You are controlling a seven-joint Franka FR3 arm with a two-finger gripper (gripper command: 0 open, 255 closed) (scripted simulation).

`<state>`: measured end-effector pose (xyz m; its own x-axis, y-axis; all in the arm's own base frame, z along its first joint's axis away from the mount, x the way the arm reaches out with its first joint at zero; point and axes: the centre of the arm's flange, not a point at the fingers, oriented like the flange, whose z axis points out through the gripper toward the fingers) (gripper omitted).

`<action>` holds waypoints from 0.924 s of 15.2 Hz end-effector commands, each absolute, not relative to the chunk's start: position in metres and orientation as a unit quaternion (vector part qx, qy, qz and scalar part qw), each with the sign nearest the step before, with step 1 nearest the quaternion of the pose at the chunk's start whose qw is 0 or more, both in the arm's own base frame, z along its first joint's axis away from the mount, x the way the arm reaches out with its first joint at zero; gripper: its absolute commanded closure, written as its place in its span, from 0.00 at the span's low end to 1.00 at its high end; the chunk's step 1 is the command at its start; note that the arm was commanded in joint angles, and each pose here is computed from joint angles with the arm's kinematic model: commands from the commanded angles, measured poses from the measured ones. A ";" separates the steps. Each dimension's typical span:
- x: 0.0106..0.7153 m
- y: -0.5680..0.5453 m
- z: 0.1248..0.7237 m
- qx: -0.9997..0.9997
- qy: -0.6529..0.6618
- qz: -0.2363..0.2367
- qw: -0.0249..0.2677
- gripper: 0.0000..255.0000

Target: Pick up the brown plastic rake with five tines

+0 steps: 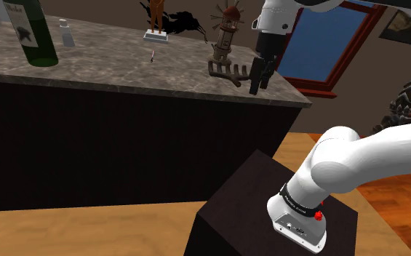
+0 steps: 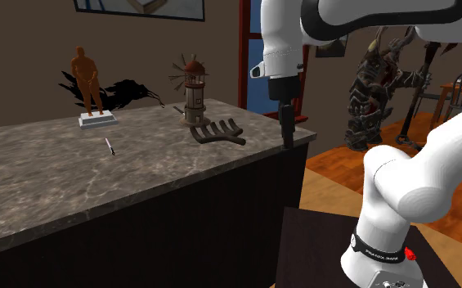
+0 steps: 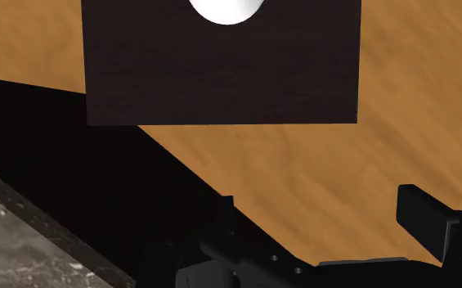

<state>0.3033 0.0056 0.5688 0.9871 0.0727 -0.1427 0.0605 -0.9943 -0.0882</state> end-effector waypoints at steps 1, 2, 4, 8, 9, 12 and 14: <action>0.303 0.006 0.569 -0.996 -0.033 0.073 0.042 0.00; 0.315 0.000 0.567 -0.996 -0.015 0.073 0.041 0.00; 0.338 -0.013 0.563 -0.996 0.021 0.073 0.040 0.00; 0.380 -0.043 0.555 -0.992 0.093 0.074 0.037 0.00; 0.390 -0.051 0.553 -0.990 0.111 0.073 0.036 0.00; 0.417 -0.079 0.547 -0.983 0.165 0.073 0.034 0.00; 0.434 -0.099 0.544 -0.976 0.201 0.073 0.032 0.00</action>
<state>0.4282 -0.0887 0.5455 0.9231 -0.3518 -0.1552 -0.3616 -0.9315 -0.0390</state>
